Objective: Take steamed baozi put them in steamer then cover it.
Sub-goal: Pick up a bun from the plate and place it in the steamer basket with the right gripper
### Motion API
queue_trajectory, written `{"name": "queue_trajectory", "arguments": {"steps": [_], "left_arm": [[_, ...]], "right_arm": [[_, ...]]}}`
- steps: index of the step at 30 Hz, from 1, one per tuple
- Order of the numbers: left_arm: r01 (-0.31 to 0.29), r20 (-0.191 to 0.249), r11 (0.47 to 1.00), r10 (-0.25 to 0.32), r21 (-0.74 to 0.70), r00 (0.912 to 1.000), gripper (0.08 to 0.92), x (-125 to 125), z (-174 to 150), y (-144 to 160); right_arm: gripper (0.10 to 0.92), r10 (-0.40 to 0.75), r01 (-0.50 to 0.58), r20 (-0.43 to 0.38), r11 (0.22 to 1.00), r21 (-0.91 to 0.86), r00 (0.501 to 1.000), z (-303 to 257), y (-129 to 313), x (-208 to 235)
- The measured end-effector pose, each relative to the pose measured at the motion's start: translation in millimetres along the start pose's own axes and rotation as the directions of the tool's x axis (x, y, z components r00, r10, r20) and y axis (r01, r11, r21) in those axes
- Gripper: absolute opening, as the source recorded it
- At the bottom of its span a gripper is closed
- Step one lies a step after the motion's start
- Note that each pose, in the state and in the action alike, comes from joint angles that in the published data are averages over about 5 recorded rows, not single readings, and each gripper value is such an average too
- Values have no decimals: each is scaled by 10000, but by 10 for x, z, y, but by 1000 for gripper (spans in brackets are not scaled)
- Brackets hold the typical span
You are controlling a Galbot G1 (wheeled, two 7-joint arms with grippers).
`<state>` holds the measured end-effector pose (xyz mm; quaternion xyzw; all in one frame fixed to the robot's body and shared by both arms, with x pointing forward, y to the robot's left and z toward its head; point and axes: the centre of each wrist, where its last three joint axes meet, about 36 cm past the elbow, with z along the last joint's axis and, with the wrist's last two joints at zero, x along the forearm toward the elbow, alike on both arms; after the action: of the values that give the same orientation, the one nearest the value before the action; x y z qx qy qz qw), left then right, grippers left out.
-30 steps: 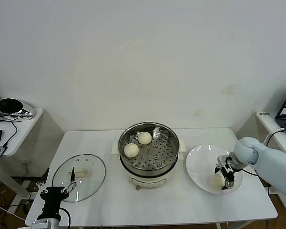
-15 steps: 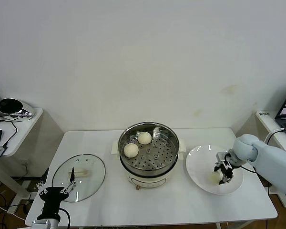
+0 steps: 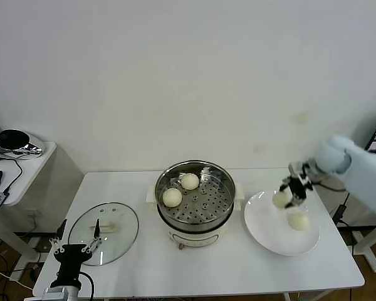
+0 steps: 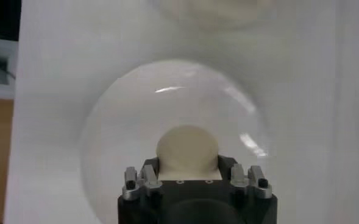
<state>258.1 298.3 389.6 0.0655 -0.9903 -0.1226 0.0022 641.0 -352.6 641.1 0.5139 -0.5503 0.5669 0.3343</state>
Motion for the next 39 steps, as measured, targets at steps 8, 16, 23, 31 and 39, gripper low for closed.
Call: {"name": "queue_trajectory", "arguments": {"steps": [8,16,23,31,39], "left_arm": [[96,50,10000,-96,-17,9999,823,-14,-9,28],[238,105,9997,-238,14,9997,823,-16,-33,37],[350,155,9994,-350,26,9993,823,-11,-60,55],[451,168,9990,-452,37,9988,823,-6,-69,75],[495,161,9987,-496,94,9986,823,-5,-59,71]], "right_arm": [[601,297,-473,877,9775,2054,9957,-777,-379,311],[614,-325,-384,1549,9003,4335,9874,-1523,-516,58],[620,-1058,-207,1667,7845,6197,9803,-2054,-586,-262],[628,-1841,156,1226,6102,7921,9752,-2541,-536,-618],[628,-2292,489,667,4646,8842,9711,-2734,-414,-850]]}}
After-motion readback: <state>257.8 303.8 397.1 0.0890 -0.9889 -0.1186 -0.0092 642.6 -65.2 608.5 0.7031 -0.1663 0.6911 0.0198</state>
